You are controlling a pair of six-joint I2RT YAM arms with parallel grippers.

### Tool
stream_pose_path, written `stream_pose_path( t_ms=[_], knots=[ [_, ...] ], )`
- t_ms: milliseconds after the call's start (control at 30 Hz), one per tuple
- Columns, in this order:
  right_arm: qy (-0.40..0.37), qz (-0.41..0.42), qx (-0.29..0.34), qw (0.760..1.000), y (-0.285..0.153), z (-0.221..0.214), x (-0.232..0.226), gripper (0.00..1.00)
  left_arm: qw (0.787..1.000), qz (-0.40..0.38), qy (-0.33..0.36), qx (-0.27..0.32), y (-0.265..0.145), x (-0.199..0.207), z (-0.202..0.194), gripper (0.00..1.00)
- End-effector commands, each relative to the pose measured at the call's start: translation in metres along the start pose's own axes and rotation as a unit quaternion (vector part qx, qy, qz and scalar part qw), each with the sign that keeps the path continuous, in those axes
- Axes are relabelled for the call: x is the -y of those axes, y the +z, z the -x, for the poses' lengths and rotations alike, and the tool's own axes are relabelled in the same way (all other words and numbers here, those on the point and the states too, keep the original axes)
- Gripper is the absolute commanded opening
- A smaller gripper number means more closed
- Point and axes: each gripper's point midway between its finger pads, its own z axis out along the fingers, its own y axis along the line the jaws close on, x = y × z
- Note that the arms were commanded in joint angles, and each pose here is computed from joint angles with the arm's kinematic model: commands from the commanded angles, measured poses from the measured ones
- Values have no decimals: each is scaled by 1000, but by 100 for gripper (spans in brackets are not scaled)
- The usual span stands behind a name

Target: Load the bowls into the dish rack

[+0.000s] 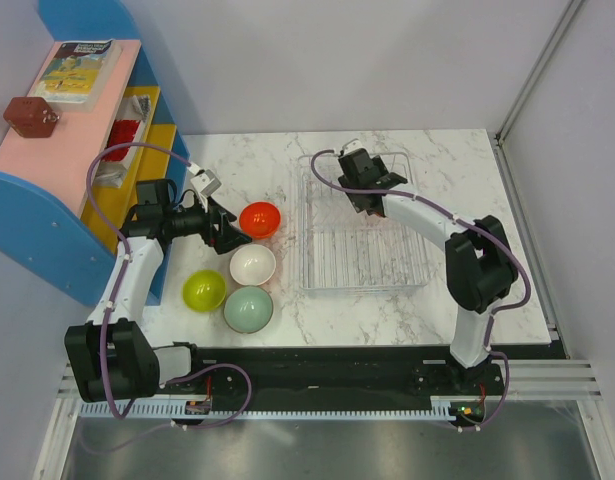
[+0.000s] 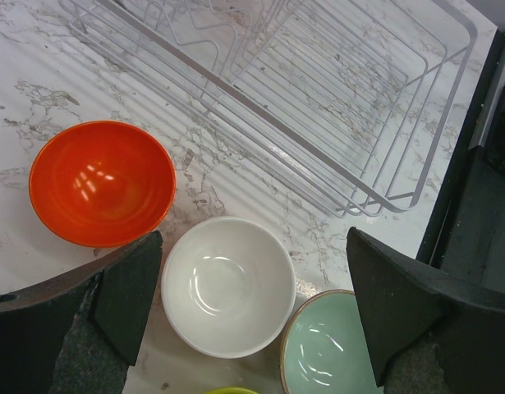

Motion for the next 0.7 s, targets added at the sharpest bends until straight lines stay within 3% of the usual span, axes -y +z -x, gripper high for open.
stream_pose_path(
  t_ms=[0,100,200,300,333,433,567,667],
  knots=[
    [15,52,-23,998,15,-13,-32,1,999,-12,34,21,-4,6,10,100],
    [16,54,-26,998,15,-14,-35,4,999,-13,35,22,-4,7,10,100],
    [16,57,-30,998,16,-16,-37,14,999,-12,35,22,-4,6,10,100],
    [14,64,-32,997,17,-16,-41,47,999,-13,33,21,-4,6,9,100],
    [9,64,-33,997,16,-16,-42,63,999,-13,35,22,-4,6,10,100],
    [0,62,-33,998,15,-13,-41,81,999,-14,32,21,-3,6,9,100],
    [3,58,-24,998,10,-5,-36,93,999,-14,29,20,-2,4,8,100],
    [8,53,-15,998,4,2,-29,97,999,-16,27,18,-1,4,7,100]
  ],
)
